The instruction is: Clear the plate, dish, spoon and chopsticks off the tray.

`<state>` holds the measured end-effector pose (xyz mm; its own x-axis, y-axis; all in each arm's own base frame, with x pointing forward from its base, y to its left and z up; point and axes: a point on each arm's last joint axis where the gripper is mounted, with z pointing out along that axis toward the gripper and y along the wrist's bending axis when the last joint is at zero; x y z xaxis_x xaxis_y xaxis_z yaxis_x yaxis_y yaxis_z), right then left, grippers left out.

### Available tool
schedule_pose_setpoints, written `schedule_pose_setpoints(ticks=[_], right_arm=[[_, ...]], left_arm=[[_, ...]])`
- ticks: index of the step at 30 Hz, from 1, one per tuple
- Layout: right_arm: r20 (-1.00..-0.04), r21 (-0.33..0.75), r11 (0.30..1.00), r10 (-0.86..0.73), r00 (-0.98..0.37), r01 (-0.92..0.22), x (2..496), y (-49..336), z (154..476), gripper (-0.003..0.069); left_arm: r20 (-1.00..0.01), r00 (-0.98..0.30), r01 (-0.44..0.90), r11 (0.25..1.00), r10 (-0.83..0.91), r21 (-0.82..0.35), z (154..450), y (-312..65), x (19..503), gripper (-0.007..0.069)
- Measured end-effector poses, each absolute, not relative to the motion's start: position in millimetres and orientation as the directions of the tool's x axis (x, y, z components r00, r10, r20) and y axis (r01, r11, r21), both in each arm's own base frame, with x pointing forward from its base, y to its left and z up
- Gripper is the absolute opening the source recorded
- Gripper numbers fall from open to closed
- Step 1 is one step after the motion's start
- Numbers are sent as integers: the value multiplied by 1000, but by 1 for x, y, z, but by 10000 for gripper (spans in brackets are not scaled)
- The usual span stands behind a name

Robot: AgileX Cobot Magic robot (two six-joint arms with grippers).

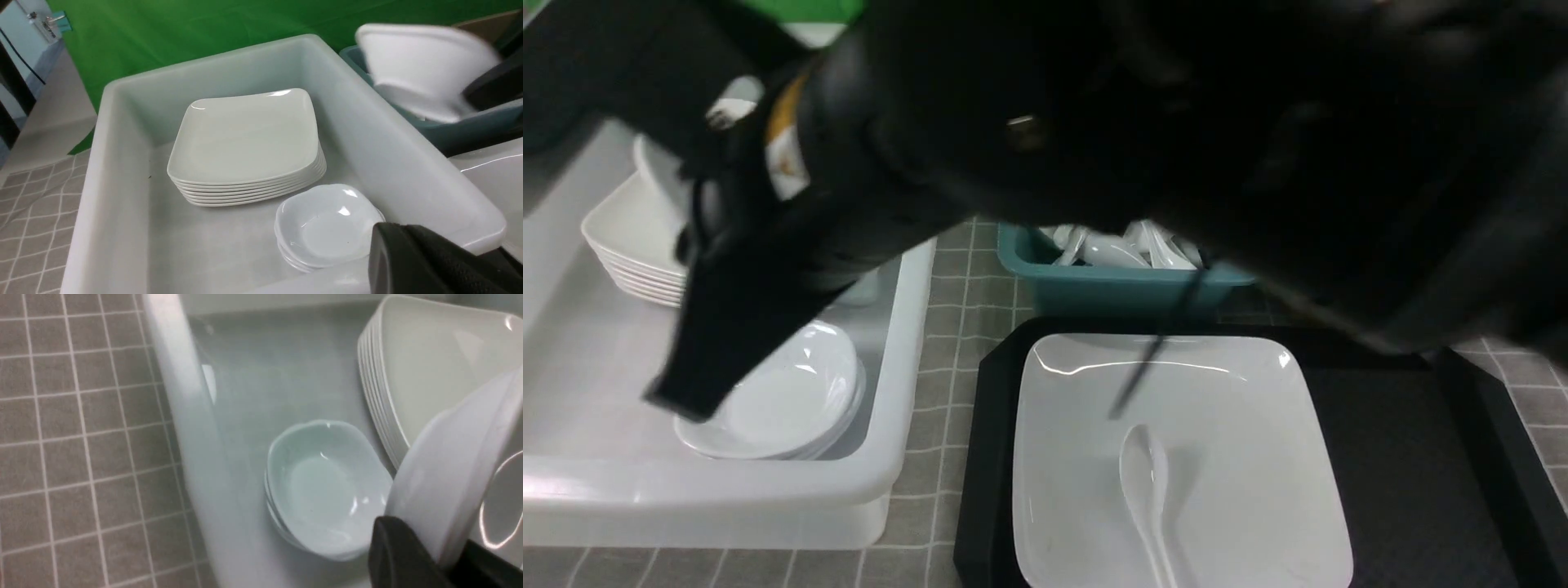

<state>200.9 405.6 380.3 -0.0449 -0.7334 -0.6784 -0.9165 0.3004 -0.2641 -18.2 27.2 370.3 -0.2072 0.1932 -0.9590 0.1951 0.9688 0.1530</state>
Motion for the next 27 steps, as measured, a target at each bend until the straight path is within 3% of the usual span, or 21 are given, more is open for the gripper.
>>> schedule_pose_setpoints(ticks=[9, 16, 19, 20, 22, 24, 27], right_arm=[[-554, -264, 247, -830, -63, -932, 234, 470, 287, 55], [-508, -262, 261, -856, -98, -929, 256, 473, 250, 75], [-510, -263, 265, -855, -100, -927, 259, 473, 248, 166], [-510, -262, 265, -854, -100, -928, 259, 473, 248, 238], [-507, -260, 265, -856, -102, -928, 259, 472, 248, 303], [-487, -256, 263, -867, -111, -930, 258, 470, 248, 414], [-450, -265, 262, -885, -121, -928, 256, 462, 258, 476]], left_arm=[[-963, -216, 234, 966, 161, 109, 368, 24, -22, 21], [-964, -218, 245, 964, 153, 98, 368, 23, -22, 21], [-964, -218, 248, 964, 151, 95, 368, 23, -22, 21], [-964, -218, 247, 964, 152, 96, 368, 23, -22, 21], [-964, -219, 249, 964, 151, 94, 368, 23, -22, 21], [-965, -220, 259, 962, 144, 85, 368, 21, -23, 21], [-965, -218, 285, 955, 147, 81, 368, 19, -23, 21]])
